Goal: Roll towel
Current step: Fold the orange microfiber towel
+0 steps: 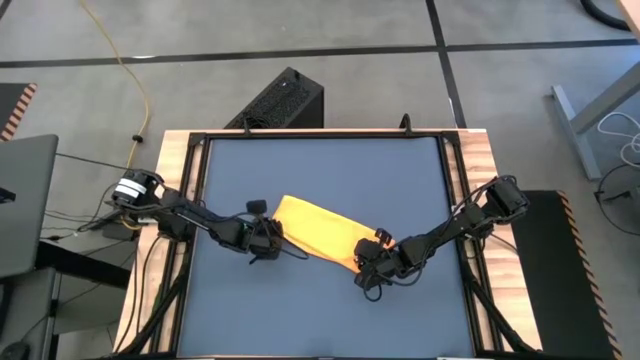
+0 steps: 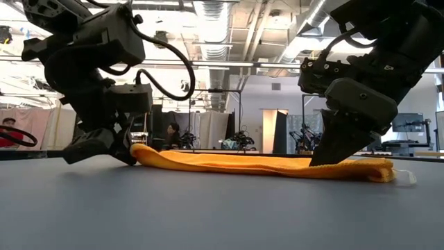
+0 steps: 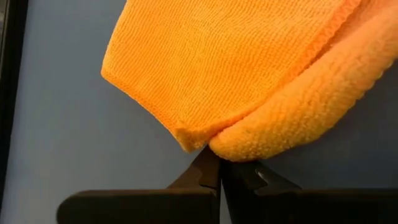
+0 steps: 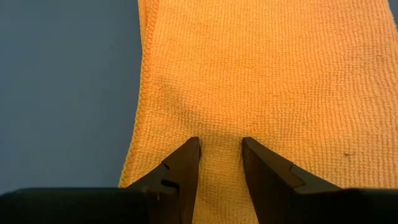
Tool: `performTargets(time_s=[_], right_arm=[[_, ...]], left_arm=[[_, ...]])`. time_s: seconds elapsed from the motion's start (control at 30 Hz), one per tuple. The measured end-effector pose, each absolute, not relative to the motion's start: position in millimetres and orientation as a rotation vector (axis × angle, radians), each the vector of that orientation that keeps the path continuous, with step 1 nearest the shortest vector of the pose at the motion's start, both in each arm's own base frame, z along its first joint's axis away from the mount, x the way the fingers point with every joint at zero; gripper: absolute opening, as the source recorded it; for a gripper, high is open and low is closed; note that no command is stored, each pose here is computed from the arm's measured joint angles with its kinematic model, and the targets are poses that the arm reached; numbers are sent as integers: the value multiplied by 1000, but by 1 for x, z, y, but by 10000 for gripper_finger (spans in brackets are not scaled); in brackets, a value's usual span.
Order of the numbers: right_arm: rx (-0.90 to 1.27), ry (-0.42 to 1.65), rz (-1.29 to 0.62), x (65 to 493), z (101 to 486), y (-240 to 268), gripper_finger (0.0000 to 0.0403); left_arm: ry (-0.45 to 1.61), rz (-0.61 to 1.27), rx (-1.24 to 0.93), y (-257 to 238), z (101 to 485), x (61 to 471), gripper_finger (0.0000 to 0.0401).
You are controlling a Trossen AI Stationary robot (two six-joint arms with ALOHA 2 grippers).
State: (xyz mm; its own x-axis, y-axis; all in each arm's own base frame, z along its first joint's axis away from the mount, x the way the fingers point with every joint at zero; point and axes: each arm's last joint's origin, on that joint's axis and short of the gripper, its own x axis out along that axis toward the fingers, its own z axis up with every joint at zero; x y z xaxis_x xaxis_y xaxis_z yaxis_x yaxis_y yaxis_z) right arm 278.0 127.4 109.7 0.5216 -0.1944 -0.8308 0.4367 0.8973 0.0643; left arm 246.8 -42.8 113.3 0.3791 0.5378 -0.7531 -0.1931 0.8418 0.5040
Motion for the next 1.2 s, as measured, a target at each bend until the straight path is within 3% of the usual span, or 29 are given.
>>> performTargets(time_s=[0.5, 1.0, 1.2], right_arm=[[278, 954, -382, 279, 110, 126, 150], [279, 941, -379, 281, 112, 127, 150], [141, 969, -322, 297, 131, 131, 150]], left_arm=[[999, 342, 267, -55, 136, 246, 0], [986, 334, 249, -55, 140, 245, 0], [985, 336, 246, -55, 140, 245, 0]])
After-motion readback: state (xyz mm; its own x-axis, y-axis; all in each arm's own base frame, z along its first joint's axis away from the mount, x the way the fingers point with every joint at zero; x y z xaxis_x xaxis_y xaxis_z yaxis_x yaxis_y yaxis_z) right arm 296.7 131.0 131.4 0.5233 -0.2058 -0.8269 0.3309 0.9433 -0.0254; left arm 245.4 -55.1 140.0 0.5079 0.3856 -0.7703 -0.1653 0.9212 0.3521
